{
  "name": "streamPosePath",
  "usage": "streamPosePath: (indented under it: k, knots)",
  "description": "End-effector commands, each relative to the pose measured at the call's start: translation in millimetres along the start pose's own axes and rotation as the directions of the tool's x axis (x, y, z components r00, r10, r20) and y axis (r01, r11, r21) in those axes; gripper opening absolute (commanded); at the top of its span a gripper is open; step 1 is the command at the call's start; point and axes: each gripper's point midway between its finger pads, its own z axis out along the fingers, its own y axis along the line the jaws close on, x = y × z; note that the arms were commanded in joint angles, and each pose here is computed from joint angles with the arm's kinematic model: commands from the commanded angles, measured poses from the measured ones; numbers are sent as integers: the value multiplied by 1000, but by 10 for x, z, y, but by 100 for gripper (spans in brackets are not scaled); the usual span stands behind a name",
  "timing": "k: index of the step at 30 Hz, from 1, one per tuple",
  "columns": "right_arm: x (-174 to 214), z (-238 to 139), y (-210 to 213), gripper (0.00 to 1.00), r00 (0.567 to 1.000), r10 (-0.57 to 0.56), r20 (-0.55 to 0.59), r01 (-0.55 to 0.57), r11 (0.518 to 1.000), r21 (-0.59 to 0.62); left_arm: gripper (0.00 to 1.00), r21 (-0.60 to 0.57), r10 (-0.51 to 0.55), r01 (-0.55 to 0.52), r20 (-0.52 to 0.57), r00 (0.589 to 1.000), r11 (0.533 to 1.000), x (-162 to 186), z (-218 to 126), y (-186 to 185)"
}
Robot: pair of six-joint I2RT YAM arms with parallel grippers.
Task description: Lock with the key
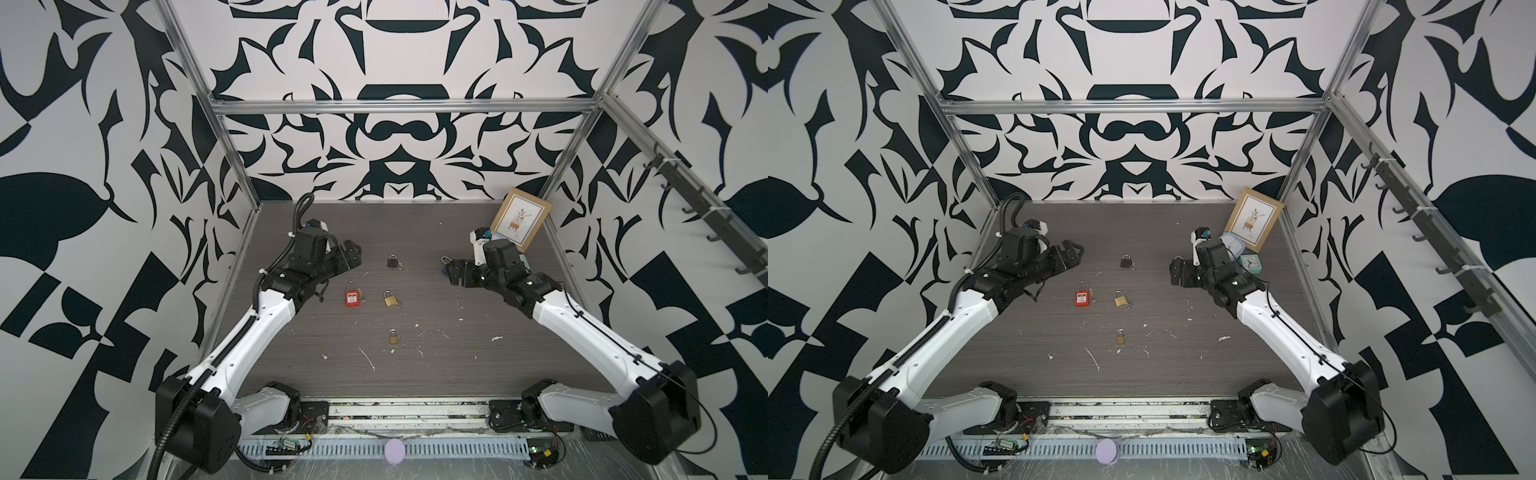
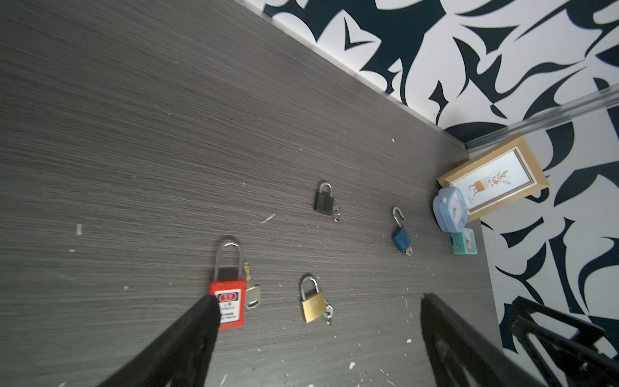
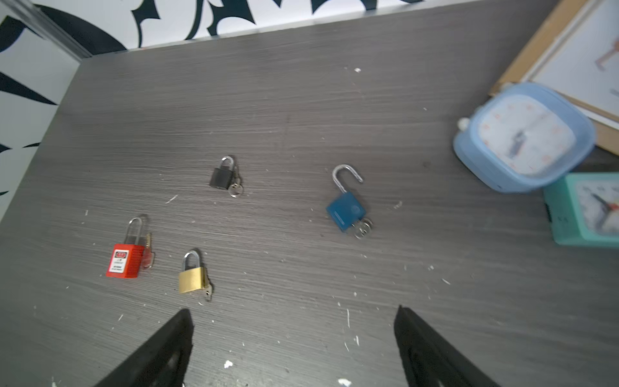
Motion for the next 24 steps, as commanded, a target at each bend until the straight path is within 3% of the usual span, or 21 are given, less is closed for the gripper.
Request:
streamPosePath:
  k: [1, 6, 14, 24]
  knots:
    - [87, -79, -220, 99, 999, -23, 44, 20, 997, 79, 96, -83, -50, 44, -72, 996, 996, 159, 164, -83]
    - [44, 144, -163, 100, 995, -68, 67, 67, 997, 25, 95, -100, -78, 66, -117, 990, 993, 320, 305, -309]
    - [7, 926, -275, 99, 990, -35, -138, 29, 999, -44, 96, -125, -20, -7, -213, 977, 992, 744, 383, -400]
    - [137, 1646, -350, 94, 948, -153, -279, 135, 987, -83, 91, -103, 27, -63, -316, 948, 993, 932, 550, -493]
